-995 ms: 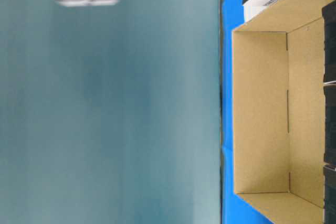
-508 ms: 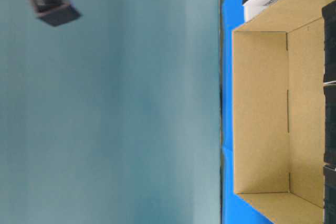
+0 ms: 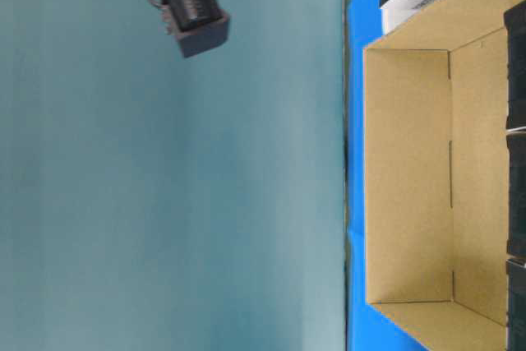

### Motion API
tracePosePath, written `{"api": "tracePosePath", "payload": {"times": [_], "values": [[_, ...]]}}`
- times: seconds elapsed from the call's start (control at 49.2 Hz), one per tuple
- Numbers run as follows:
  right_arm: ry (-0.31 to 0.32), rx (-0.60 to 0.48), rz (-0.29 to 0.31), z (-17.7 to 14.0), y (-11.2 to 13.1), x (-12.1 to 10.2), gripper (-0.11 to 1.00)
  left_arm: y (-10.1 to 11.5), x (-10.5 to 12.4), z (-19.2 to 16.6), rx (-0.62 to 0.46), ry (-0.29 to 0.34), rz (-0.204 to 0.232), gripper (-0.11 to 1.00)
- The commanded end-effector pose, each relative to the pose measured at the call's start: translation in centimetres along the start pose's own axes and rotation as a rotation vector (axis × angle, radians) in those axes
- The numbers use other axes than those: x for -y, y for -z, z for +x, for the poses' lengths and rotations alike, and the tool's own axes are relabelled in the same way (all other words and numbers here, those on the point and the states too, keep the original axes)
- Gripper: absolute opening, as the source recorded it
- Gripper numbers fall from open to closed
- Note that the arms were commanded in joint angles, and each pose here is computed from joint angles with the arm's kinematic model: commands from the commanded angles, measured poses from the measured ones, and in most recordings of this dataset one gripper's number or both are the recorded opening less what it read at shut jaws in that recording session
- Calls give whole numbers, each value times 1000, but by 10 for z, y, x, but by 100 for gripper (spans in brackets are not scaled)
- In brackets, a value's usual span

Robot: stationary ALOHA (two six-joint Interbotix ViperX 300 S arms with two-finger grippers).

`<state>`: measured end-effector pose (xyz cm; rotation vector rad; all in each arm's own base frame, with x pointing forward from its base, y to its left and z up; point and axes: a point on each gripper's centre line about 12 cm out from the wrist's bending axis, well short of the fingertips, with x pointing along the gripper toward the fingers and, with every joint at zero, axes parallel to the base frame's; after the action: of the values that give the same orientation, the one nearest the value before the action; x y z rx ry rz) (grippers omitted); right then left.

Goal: Pick the box from inside the cardboard box.
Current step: 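Lower the black box into the tray beside the other boxes, then open the right gripper and raise it away from the box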

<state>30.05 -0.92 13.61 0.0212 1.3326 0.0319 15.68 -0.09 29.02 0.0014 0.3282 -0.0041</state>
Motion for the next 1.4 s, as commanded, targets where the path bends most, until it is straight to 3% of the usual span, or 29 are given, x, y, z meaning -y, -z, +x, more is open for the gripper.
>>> {"api": "tracePosePath", "payload": {"times": [0.0, 0.752, 0.934, 1.219, 1.381], "values": [[4, 12, -4, 6, 1, 0, 61, -13, 0, -2, 31, 0, 0, -7], [34, 58, 9, 13, 4, 13, 62, -13, 0, -1, 26, -2, 1, -7], [33, 57, 7, 13, 4, 12, 94, -13, 0, -1, 28, -2, 1, -7], [32, 63, 13, 9, 0, 11, 93, -13, 0, -2, 29, 0, 0, -7], [29, 102, 30, -19, -9, 10, 93, -14, 0, -2, 29, -1, 0, -7]]}}
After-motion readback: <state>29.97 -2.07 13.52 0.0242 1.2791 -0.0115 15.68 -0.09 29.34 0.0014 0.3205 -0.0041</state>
